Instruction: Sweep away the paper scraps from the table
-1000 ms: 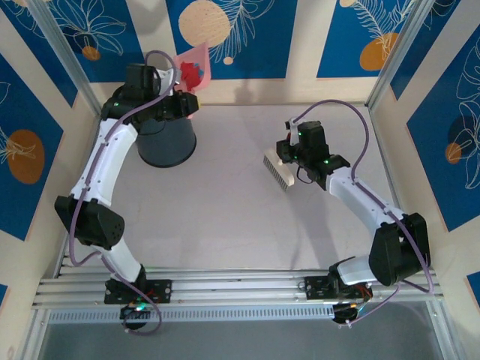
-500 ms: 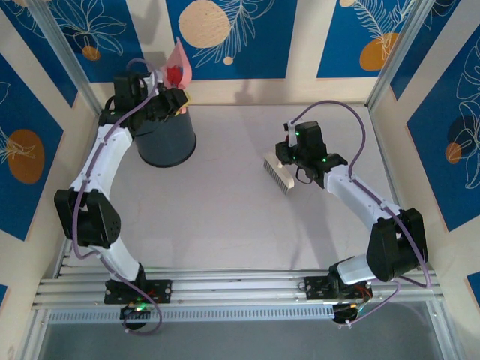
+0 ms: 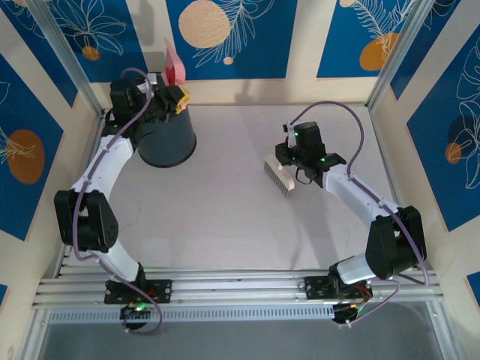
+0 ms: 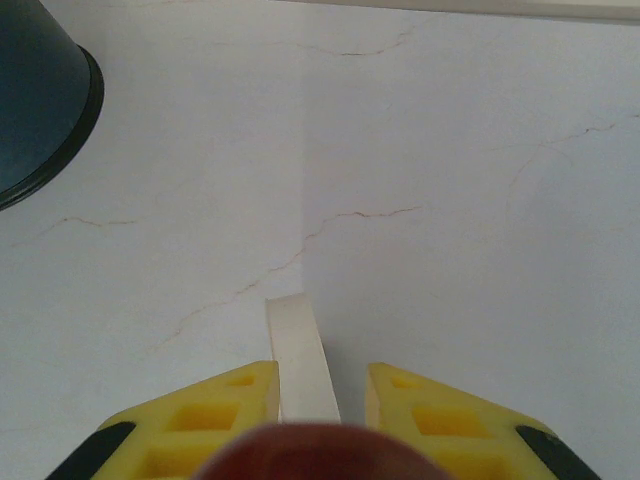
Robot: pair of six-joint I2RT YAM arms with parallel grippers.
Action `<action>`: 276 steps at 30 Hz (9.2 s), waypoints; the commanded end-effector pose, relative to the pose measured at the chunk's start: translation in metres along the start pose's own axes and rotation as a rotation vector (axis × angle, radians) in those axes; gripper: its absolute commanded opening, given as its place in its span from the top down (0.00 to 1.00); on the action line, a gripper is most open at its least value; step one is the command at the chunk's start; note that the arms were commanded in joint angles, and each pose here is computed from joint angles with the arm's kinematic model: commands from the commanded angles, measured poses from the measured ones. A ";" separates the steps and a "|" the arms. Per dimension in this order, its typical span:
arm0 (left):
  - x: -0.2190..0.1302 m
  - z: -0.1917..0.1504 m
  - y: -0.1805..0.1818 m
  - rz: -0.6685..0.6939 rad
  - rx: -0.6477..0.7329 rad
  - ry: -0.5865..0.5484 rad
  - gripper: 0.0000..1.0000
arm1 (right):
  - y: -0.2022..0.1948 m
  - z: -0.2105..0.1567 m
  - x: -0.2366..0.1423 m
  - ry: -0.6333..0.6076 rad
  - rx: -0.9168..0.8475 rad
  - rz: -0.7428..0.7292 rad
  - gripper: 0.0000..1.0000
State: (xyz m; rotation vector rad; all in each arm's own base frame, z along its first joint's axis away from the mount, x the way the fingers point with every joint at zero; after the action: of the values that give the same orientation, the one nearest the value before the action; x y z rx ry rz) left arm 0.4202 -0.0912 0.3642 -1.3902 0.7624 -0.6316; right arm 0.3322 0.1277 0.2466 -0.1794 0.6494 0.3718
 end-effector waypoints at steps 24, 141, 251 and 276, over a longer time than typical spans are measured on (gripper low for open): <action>-0.016 -0.003 -0.011 -0.346 -0.238 0.002 1.00 | 0.004 0.015 -0.003 -0.035 0.011 0.022 1.00; 0.110 -0.193 0.241 1.118 0.997 0.878 0.88 | -0.027 -0.002 -0.031 -0.118 0.071 -0.220 1.00; -0.038 -0.128 0.159 0.768 0.577 0.270 0.34 | 0.152 -0.054 0.055 -0.166 -0.698 -0.067 0.56; -0.043 -0.125 0.165 0.814 0.610 0.231 0.33 | 0.148 -0.067 0.045 -0.110 -0.589 -0.050 0.44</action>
State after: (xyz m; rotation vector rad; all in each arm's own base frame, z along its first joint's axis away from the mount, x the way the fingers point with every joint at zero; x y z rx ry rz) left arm 0.2874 -0.1282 0.1965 -0.3971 1.1592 -0.3537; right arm 0.2699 0.2641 0.1473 -0.7968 0.4302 0.5660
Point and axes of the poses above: each hand's point on the last joint's axis, 136 mm out from that joint toward the fingers, its own x axis out along the fingers, its own y axis along the line the jaws close on, z = x × y, the point moved 9 cm from there along -x, back along the fingers, and after that the axes turned 13 degrees about -x, right-handed, at the moved point
